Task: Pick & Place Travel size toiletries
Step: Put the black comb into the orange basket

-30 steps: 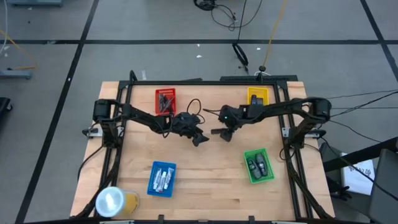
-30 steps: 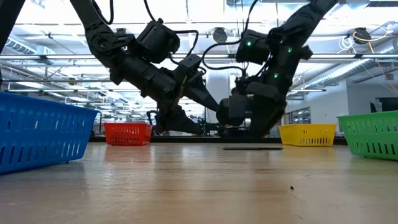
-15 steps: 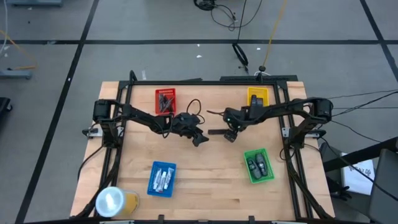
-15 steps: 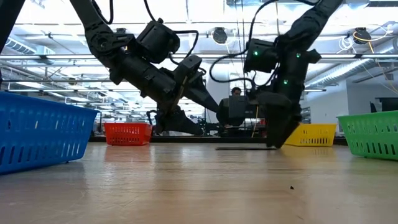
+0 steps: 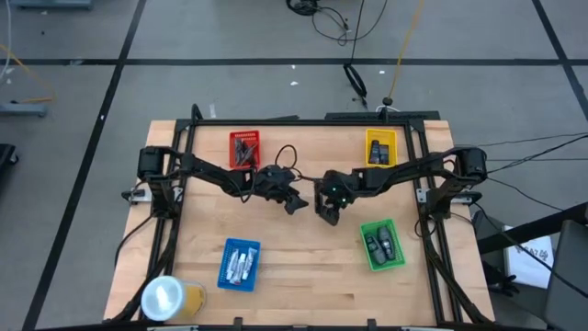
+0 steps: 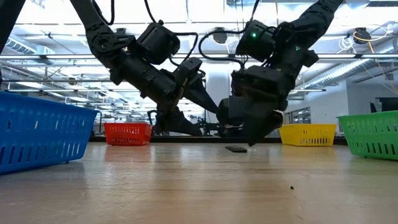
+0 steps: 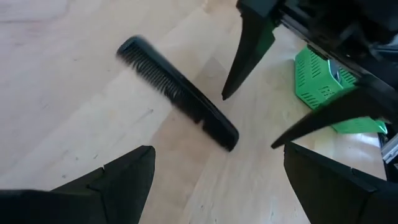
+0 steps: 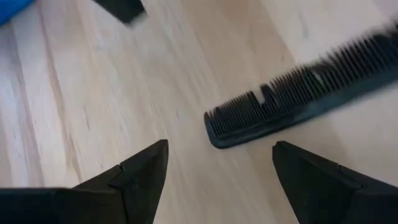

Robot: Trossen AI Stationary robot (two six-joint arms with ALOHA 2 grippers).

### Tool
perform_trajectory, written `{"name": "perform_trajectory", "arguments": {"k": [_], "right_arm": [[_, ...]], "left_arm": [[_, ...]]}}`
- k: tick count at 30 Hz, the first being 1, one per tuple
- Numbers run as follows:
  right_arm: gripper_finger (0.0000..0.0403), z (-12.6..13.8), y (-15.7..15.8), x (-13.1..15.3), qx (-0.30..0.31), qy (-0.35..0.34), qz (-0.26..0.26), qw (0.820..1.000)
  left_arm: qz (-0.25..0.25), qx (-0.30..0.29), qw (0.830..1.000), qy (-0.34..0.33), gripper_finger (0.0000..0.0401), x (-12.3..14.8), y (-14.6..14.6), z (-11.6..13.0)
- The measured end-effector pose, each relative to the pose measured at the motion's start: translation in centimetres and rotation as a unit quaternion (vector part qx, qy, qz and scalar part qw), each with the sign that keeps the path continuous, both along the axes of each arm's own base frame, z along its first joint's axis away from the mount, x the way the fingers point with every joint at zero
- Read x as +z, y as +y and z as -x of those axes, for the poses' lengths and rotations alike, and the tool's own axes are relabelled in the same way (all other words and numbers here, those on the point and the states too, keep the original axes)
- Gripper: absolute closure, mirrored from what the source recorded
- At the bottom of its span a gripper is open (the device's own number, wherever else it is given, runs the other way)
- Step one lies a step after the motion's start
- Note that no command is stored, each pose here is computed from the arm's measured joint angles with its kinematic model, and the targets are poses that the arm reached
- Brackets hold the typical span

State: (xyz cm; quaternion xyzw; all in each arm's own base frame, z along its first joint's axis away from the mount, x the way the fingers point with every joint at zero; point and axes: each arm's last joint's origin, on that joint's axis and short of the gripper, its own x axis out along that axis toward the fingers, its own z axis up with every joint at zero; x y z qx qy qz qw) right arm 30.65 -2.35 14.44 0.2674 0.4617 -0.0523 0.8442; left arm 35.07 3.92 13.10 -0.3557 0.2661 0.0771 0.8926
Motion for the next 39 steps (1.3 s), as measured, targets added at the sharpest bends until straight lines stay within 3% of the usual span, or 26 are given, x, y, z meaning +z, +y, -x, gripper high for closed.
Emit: {"name": "perform_trajectory", "arguments": {"k": [9,16,19,25,30,34,39], "right_arm": [[0.0124,0.1,-0.3,-0.1,-0.082,0.01,0.069,0.994],[0.0124,0.6,-0.5,-1.6,-0.106,-0.002,0.053,0.993],[0.0124,0.6,-0.9,-1.9,-0.095,-0.043,0.019,0.994],[0.0124,0.4,-1.3,-1.8,-0.073,-0.092,0.002,0.993],[0.0124,-0.1,-1.8,-1.4,-0.048,-0.133,0.01,0.99],[0.0124,-0.3,-1.7,-2.0,0.007,-0.141,0.0,0.99],[0.0124,0.2,-1.9,-2.3,-0.004,-0.108,0.038,0.993]], "left_arm": [[0.067,0.041,0.997,0.006,0.0052,-1.7,-1.1,-0.8],[0.078,0.023,0.996,-0.02,0.0052,-3.0,-1.4,-3.5],[0.075,0.0,0.997,-0.011,0.0052,-3.0,-1.3,-3.5],[0.095,-0.035,0.995,0.022,0.0052,-1.9,-1.1,-2.7],[0.072,-0.051,0.995,0.042,0.0052,-0.1,-1.5,-1.9],[0.026,-0.023,0.996,0.079,0.0052,0.1,-1.1,-1.2],[0.011,-0.008,0.999,0.034,0.0052,0.4,-0.1,-1.8]]}}
